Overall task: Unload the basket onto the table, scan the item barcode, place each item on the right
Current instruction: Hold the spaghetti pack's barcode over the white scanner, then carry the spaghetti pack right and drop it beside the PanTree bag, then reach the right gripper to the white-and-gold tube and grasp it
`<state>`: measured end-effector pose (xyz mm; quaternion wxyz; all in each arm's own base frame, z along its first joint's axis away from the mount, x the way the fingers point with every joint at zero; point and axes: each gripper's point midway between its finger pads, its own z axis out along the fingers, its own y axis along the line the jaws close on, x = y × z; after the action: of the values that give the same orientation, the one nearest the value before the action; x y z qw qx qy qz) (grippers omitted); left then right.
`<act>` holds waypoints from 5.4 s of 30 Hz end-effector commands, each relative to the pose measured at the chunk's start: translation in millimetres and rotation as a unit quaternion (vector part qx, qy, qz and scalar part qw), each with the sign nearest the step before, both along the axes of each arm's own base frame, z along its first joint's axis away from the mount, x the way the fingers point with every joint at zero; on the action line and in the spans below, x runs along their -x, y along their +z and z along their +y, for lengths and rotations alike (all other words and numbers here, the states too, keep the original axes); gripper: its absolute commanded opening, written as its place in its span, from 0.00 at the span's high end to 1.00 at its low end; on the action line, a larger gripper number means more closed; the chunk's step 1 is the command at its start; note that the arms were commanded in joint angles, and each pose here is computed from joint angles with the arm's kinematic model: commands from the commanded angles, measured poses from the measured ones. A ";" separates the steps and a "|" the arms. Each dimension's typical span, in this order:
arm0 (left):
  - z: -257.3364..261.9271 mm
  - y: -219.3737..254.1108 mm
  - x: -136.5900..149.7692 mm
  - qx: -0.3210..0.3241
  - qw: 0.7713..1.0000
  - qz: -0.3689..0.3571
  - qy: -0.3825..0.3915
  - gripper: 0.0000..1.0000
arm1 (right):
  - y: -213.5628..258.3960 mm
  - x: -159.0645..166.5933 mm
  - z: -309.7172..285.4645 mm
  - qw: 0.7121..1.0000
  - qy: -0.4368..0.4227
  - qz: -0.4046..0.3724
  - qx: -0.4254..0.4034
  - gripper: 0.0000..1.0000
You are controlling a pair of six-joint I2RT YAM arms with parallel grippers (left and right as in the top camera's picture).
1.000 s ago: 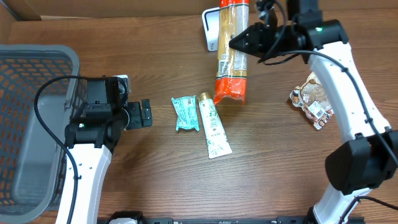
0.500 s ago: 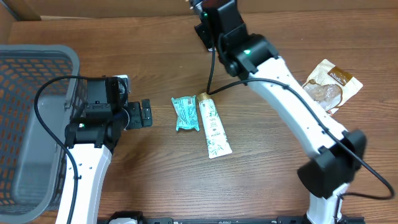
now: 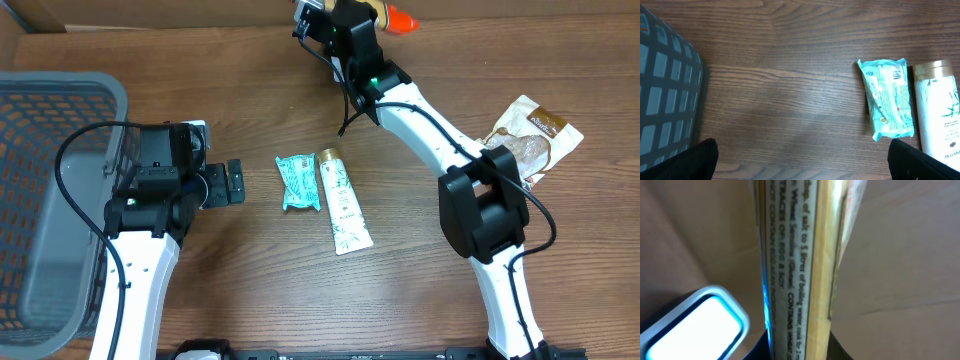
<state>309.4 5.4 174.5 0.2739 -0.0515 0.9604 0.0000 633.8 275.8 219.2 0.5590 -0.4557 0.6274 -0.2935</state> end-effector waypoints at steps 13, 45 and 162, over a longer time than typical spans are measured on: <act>2.3 -2.7 0.0 -0.007 1.000 0.004 -0.003 0.00 | 25.7 -7.7 18.3 0.997 0.060 -0.051 -0.010 0.96; 2.3 -2.7 0.0 -0.007 1.000 0.004 -0.003 0.00 | 26.1 0.8 16.8 0.998 0.067 -0.020 0.006 0.96; 2.3 -2.7 0.0 -0.007 1.000 0.004 -0.003 0.00 | -199.8 314.4 9.2 0.493 -0.150 0.754 -0.408 0.71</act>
<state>309.5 5.4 174.5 0.2741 -0.0515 0.9603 0.0000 322.8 282.3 20.9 -0.0442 -0.1350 0.9199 0.3656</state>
